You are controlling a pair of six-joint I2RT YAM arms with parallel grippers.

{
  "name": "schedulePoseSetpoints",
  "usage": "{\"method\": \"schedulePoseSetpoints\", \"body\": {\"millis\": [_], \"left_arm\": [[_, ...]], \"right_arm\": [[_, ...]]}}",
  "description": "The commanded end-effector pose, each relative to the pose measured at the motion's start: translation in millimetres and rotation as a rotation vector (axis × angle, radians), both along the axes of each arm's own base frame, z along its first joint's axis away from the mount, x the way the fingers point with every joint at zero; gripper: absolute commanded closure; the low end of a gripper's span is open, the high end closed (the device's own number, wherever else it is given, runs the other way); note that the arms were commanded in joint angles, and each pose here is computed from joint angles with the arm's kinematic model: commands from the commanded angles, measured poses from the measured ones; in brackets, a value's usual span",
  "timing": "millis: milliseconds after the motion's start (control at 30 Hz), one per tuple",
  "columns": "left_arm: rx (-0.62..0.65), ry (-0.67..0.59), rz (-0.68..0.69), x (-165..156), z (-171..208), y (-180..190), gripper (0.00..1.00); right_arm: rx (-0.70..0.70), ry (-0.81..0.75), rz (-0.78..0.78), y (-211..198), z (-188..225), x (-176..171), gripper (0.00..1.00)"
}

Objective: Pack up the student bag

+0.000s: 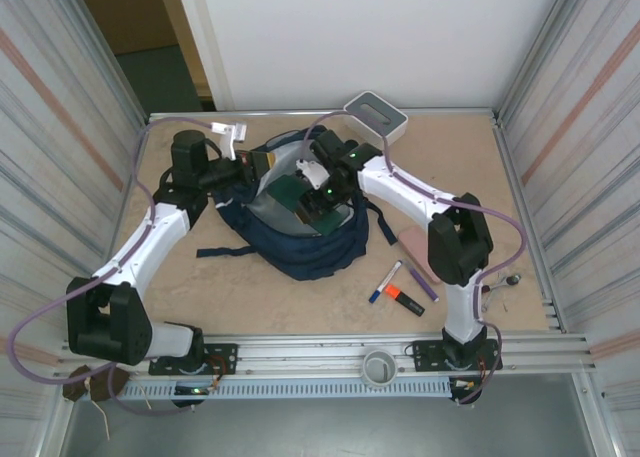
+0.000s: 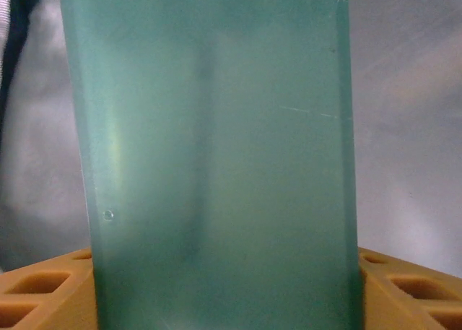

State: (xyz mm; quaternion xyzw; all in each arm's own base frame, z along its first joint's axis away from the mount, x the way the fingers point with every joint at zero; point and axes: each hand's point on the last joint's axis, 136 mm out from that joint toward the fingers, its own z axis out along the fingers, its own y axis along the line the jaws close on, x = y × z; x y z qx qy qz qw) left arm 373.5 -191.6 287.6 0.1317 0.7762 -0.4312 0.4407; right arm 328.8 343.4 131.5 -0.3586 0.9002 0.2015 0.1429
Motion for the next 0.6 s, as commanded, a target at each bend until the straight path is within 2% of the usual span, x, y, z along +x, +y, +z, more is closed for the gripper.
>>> {"method": "schedulePoseSetpoints", "body": {"millis": [0,133,267,467,567], "left_arm": [[-0.099,-0.159,-0.056,-5,64,-7,1.00],[-0.092,-0.143,-0.041,-3,56,-4,1.00],[-0.088,-0.140,-0.037,-3,52,-3,1.00],[-0.082,-0.129,-0.037,-3,47,-3,1.00],[-0.083,-0.122,-0.036,-3,45,-2,1.00]], "right_arm": [[0.065,-0.150,-0.028,21,15,23,0.21],[0.089,-0.170,-0.087,7,3,16,0.13],[0.092,-0.129,-0.099,-7,-10,-5,0.10],[0.006,-0.188,-0.104,-27,-38,-12,0.09],[-0.034,-0.214,-0.064,-23,-52,-13,0.14]]}}
